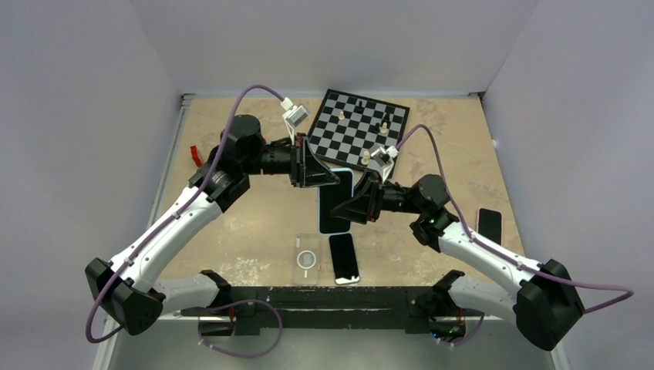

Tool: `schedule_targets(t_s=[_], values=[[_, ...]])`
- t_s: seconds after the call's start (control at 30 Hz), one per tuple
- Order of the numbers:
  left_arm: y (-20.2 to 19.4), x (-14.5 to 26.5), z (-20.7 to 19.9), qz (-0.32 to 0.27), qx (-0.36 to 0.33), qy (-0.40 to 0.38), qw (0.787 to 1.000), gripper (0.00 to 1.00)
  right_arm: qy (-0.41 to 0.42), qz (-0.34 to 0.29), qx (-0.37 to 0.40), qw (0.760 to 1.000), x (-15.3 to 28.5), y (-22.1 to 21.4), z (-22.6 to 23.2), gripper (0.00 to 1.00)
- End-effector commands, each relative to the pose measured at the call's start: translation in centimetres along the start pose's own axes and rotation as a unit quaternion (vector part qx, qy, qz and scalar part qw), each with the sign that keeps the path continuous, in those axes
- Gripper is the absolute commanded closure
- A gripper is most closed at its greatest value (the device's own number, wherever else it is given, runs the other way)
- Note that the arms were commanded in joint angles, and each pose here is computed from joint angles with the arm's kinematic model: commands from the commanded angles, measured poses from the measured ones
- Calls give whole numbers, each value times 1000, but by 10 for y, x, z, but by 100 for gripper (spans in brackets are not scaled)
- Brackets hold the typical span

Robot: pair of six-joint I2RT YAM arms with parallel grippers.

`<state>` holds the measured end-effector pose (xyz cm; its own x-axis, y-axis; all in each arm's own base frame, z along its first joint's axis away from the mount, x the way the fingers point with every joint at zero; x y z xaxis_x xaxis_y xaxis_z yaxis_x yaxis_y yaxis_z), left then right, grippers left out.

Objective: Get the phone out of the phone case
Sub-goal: Pick up the phone at the center of the board, then remove the phone case from the phone.

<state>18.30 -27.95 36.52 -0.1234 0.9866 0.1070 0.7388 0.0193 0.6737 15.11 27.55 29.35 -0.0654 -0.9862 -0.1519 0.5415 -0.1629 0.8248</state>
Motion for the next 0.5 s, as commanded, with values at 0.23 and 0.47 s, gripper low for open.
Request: schedule_targets(t_s=[0.23, 0.47], values=[[7, 0, 1, 8, -11, -16, 1000, 60, 38, -52, 18, 998, 2, 14, 17, 100], [-2, 6, -2, 5, -35, -16, 999, 63, 54, -44, 21, 997, -10, 25, 16, 100]])
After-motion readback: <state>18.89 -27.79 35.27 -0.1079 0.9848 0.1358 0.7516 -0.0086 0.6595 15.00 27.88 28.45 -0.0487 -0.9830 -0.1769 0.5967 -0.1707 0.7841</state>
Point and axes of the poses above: each gripper's point midway between its finger pads, its own x axis back along the fingers, its own z axis along the line the jaws close on, y = z × x, the point moved 3 cm from there along x, back along the fingers, and after that the axes turned 5 degrees about x, right-handed, at the moved point
